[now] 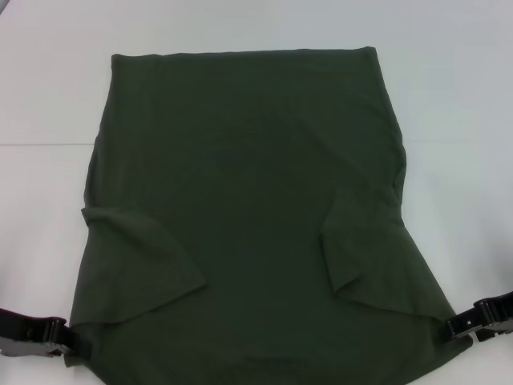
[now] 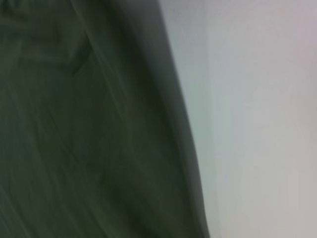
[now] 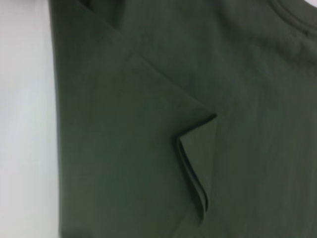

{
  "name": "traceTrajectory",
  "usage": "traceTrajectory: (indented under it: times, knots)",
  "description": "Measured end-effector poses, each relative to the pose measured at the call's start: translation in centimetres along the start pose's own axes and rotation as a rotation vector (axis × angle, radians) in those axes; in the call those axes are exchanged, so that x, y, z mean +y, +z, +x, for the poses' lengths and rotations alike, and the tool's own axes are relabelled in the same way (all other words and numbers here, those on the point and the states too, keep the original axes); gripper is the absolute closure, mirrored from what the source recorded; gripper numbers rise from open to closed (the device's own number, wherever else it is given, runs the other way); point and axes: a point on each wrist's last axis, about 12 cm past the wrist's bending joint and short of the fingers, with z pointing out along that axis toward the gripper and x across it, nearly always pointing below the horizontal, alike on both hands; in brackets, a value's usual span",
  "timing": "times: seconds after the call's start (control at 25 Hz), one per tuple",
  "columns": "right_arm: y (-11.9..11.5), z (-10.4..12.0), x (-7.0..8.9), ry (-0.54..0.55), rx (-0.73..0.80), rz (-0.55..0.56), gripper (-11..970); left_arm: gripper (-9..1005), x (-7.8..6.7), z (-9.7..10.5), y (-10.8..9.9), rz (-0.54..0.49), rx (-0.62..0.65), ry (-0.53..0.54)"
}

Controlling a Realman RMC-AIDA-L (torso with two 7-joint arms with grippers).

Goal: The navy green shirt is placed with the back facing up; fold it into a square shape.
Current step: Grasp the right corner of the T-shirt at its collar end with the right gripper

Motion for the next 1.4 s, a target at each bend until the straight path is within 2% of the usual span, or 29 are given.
traceTrajectory:
  times: [1.04,1.4]
  knots:
    - [1.0,-0.1,1.1,-0.053,0.01,-0.011,157,944,-0.1,0.0,0.1,0.005,0.003,0.004]
    - [1.3,-0.6,2.0,-0.066,-0.015,-0.077,157,944,-0.1,-0.1,0.1,0.004,0.002,0.007]
